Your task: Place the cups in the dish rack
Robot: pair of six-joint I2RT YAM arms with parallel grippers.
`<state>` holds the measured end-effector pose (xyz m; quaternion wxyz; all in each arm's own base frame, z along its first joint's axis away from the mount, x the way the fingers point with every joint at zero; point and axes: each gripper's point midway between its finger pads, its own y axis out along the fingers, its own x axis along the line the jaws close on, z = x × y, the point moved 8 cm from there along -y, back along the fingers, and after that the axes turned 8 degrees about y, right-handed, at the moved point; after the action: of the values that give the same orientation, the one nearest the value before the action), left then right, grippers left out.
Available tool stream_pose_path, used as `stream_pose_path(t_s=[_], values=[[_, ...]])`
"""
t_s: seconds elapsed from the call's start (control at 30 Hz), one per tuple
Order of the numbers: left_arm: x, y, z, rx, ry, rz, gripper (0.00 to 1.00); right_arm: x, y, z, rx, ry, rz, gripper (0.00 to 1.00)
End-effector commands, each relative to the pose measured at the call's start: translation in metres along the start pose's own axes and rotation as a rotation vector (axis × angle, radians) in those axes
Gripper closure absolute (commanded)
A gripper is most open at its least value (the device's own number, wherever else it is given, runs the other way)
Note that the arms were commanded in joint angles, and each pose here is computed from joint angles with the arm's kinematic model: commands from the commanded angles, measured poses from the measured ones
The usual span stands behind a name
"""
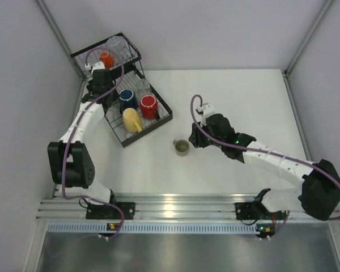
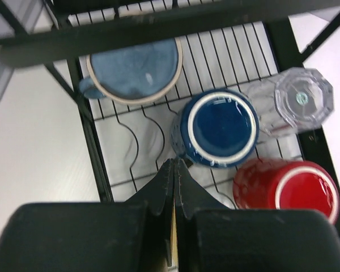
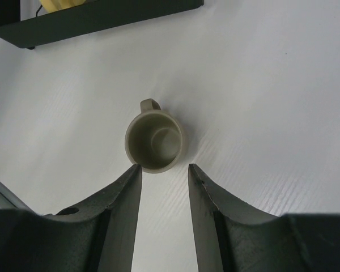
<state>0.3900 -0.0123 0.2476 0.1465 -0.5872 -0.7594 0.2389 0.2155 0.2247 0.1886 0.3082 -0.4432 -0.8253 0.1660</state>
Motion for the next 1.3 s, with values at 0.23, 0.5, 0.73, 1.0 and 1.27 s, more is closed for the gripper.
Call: stream_pose_path(t_s=[0.23,0.5,0.73,1.0,1.27], values=[[-0.003,0.049,-0.008,-0.028,0.052,-0.077,1.0,0.01,-0.022,-0.04,-0.172,-0.037,-0.038,0.6],[-0.012,0.066,0.004,-0.001,0.066,-0.037,1.0,0.011,-0.025,-0.047,-0.19,-0.042,-0.034,0.6],[-0.022,0.069,0.004,0.001,0.071,0.017,1.0,0.011,-0.029,-0.049,-0.209,-0.034,-0.037,0.6],[-0.032,0.069,0.001,-0.014,0.077,0.044,1.0,0.007,-0.032,-0.046,-0.214,-0.035,-0.019,0.6],[-0.035,0.074,0.005,-0.002,0.08,0.056,1.0,0.004,-0.036,-0.045,-0.226,-0.028,-0.018,0.6]])
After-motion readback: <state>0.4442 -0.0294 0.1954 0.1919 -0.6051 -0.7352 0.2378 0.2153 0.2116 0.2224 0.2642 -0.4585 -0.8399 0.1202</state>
